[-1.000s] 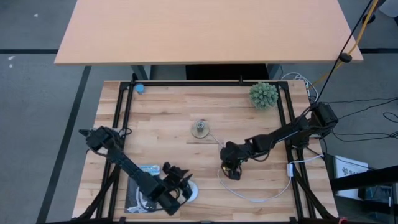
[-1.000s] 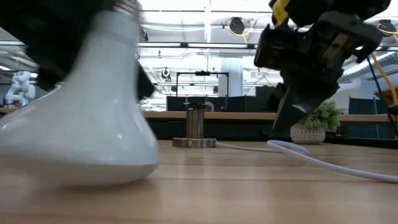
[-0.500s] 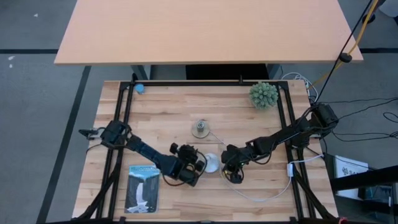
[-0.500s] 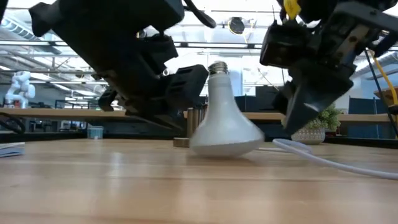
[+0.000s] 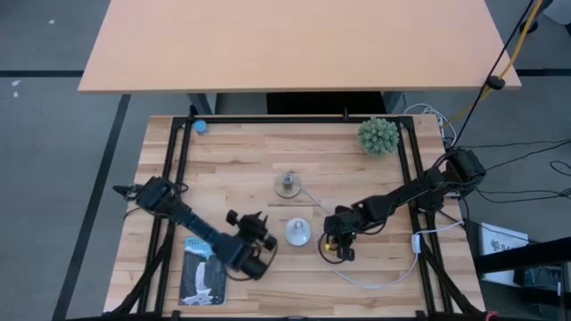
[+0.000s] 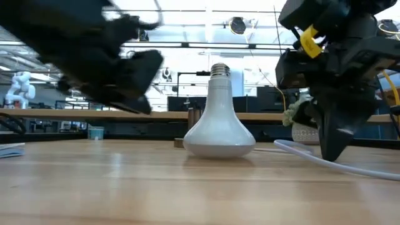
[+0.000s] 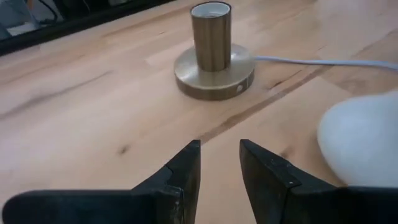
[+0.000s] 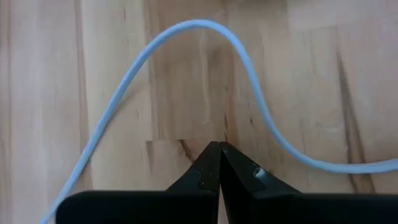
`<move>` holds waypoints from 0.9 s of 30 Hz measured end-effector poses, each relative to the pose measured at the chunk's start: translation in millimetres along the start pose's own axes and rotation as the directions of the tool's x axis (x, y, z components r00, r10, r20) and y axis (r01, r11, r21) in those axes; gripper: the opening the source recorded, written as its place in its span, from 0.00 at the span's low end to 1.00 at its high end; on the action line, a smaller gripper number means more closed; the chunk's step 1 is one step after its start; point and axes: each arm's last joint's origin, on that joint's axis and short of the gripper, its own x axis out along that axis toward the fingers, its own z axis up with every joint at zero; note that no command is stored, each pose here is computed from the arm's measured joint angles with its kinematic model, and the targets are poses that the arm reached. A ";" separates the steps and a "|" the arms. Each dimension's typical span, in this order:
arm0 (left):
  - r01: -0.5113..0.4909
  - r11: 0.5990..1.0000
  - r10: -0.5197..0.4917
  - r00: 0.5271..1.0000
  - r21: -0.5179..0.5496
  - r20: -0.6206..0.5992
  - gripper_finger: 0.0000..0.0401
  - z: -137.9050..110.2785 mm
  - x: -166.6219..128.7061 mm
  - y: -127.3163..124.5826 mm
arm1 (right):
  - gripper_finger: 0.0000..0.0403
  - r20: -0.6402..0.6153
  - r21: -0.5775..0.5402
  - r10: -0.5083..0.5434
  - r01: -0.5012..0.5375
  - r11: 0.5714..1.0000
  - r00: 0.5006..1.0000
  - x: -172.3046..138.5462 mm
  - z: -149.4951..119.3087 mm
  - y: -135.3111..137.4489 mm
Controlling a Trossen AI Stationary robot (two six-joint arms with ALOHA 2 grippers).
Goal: Screw lightbulb
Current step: Insert the lightbulb into the lamp
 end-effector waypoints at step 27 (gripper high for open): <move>0.125 0.981 -0.121 0.992 -0.146 0.040 0.16 -50.3 8.8 27.3 | 0.06 -0.033 -0.578 -0.358 0.274 0.768 0.933 -46.2 150.4 126.7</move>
